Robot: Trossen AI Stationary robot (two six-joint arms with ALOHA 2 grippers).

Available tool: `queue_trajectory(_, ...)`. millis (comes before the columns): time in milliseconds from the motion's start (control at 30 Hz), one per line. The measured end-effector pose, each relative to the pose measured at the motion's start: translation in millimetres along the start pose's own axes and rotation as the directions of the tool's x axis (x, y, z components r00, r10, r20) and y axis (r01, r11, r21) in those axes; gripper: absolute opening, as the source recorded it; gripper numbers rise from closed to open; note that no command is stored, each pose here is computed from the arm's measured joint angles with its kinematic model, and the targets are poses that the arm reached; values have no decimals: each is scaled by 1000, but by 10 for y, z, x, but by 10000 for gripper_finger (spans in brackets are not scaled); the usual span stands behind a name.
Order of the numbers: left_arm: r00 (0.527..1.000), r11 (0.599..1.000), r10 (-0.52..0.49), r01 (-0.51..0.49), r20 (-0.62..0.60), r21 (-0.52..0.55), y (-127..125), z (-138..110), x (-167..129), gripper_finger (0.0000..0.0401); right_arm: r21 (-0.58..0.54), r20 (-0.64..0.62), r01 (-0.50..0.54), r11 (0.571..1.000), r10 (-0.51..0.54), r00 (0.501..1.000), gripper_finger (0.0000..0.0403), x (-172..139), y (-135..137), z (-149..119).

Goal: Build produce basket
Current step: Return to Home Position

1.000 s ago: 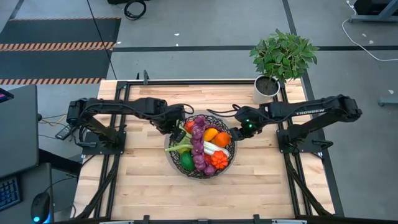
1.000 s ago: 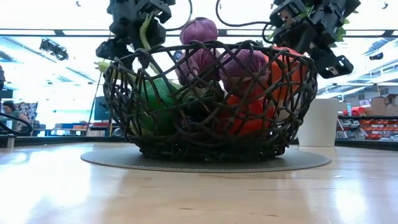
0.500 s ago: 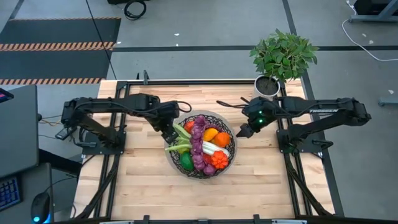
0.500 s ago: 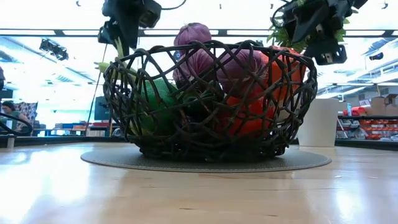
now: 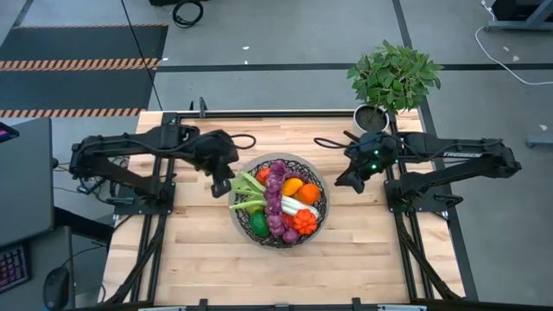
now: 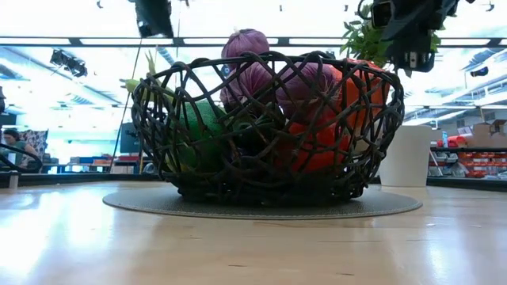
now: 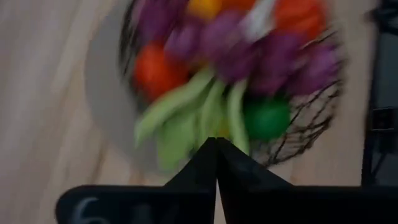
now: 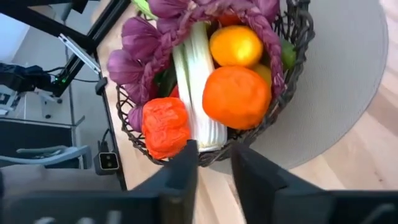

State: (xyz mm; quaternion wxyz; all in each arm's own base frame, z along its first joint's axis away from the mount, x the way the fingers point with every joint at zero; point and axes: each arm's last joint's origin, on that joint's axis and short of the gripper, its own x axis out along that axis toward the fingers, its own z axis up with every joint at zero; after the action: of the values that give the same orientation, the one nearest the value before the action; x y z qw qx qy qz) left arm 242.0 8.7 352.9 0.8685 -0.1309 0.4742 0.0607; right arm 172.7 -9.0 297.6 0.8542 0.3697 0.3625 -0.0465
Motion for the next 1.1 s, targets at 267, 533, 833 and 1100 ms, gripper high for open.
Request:
queue_trajectory(267, 948, 974, -80, 9, 309, 225, -165, 147, -246, 3, -143, 214, 18, 990, 13, 977, 14, -229, 61, 21)
queue_trajectory(533, 829, 988, -145, 95, 539, 120, -54, -173, -206, 1, -228, 421, 93, 969, 12, 907, 7, -514, 82, -23)
queue_trajectory(833, 558, 962, -144, 272, 817, -16, 167, -799, -217, 1, -215, 680, 6, 977, 145, 718, 5, -504, -86, -186)
queue_trajectory(1100, 329, 972, 7, 221, 944, -84, 327, -1177, -628, 1, -194, 881, -116, 974, 225, 417, 7, -514, -352, -443)
